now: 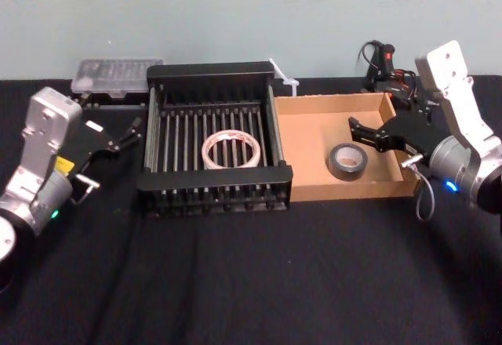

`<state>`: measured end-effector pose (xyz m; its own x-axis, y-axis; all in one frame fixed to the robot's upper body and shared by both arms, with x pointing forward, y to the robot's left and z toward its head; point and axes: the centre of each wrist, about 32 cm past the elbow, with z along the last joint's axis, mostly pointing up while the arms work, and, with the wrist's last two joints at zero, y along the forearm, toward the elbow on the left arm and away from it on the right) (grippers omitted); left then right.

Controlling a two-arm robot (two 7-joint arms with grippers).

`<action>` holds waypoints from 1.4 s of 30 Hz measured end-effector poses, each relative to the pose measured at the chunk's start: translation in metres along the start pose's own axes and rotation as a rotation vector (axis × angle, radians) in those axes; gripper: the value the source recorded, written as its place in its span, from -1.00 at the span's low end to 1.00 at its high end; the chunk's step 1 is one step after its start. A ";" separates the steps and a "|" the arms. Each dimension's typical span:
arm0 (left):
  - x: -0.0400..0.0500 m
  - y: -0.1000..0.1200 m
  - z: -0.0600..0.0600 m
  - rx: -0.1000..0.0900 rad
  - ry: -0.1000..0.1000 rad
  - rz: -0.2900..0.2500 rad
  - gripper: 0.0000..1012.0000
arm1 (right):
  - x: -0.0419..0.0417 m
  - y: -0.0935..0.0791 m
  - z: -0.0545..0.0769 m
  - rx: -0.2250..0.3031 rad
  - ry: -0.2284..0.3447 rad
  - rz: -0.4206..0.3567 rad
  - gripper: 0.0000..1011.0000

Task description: Pick up the white tape and place it into the black box , Pick up the silver tape and place it into the brown box.

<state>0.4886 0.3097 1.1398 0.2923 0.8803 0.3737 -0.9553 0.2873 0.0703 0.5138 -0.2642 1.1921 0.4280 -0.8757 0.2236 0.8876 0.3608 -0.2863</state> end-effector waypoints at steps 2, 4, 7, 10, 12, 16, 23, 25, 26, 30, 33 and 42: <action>0.0000 0.000 0.000 0.000 0.000 0.000 0.98 | -0.0032 -0.002 -0.003 0.022 -0.021 -0.026 0.98; 0.0000 0.000 0.000 0.000 0.000 0.000 0.98 | -0.0097 -0.004 -0.011 0.057 -0.051 -0.070 0.98; 0.0000 0.000 0.000 0.000 0.000 0.000 0.98 | -0.0167 -0.007 -0.021 0.093 -0.082 -0.113 0.98; 0.0000 0.000 0.000 0.000 0.000 0.000 0.98 | -0.0227 -0.009 -0.031 0.118 -0.106 -0.146 0.98; 0.0000 0.000 0.000 0.000 0.000 0.000 0.98 | -0.0250 -0.010 -0.036 0.123 -0.113 -0.155 0.98; 0.0000 0.000 0.000 0.000 0.000 0.000 0.98 | -0.0296 -0.011 -0.046 0.126 -0.123 -0.171 0.98; 0.0000 0.000 0.000 0.000 0.000 0.000 0.98 | -0.0325 -0.012 -0.051 0.122 -0.120 -0.187 0.98; 0.0000 0.000 0.000 0.000 0.000 0.000 0.98 | -0.0322 -0.012 -0.051 0.123 -0.114 -0.192 0.98; 0.0000 0.000 0.000 0.000 0.000 0.000 0.98 | -0.0322 -0.012 -0.051 0.123 -0.114 -0.192 0.98; 0.0000 0.000 0.000 0.000 0.000 0.000 0.98 | -0.0323 -0.012 -0.051 0.123 -0.115 -0.191 0.98; 0.0000 0.000 0.000 0.000 0.000 0.000 0.98 | -0.0323 -0.012 -0.051 0.123 -0.116 -0.190 0.98; 0.0000 0.000 0.000 0.000 0.000 0.000 0.98 | -0.0325 -0.012 -0.051 0.123 -0.118 -0.188 0.98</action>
<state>0.4886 0.3097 1.1398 0.2923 0.8803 0.3738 -0.9552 0.2873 0.0703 0.4806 -0.2564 1.1410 0.2640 -0.8900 0.3716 0.9644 0.2377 -0.1159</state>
